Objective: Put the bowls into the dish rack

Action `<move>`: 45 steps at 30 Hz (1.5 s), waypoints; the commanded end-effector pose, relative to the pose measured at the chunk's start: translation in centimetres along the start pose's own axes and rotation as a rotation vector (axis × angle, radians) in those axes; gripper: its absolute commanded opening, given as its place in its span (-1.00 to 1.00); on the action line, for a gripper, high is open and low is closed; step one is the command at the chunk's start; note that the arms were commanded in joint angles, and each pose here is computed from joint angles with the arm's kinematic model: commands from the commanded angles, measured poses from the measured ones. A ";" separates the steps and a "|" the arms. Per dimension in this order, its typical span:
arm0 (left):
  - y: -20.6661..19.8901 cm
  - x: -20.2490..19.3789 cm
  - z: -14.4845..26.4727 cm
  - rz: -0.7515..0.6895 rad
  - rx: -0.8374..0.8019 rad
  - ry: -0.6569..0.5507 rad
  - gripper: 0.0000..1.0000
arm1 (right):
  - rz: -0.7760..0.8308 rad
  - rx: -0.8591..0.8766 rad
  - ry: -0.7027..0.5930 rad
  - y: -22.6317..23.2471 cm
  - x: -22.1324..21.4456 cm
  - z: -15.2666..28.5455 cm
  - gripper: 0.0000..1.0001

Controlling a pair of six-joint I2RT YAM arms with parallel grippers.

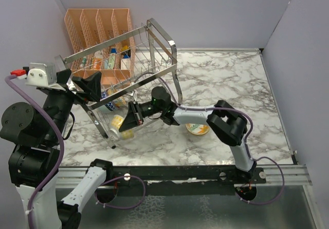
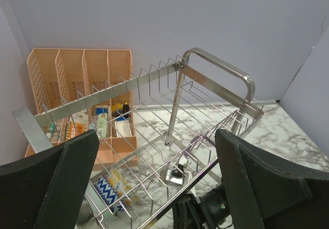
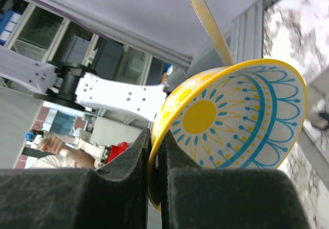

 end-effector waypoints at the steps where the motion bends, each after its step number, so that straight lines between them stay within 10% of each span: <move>1: -0.2 0.4 -0.2 -0.005 -0.021 -0.013 0.99 | 0.132 0.154 -0.090 2.1 3.8 -0.6 -0.97; 45: 0.2 -1.0 -0.9 -0.012 0.001 0.028 0.99 | -0.014 0.080 -0.303 -9.1 5.4 -1.7 -0.97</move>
Point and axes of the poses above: each gripper's point midway between its finger pads, its own z axis back along the fingers, its own y axis along the line the jaws close on, x = y × z, the point moved 10 cm from there along z, back along the fingers, and after that the axes turned 6 degrees about z, right-handed, at the moved point
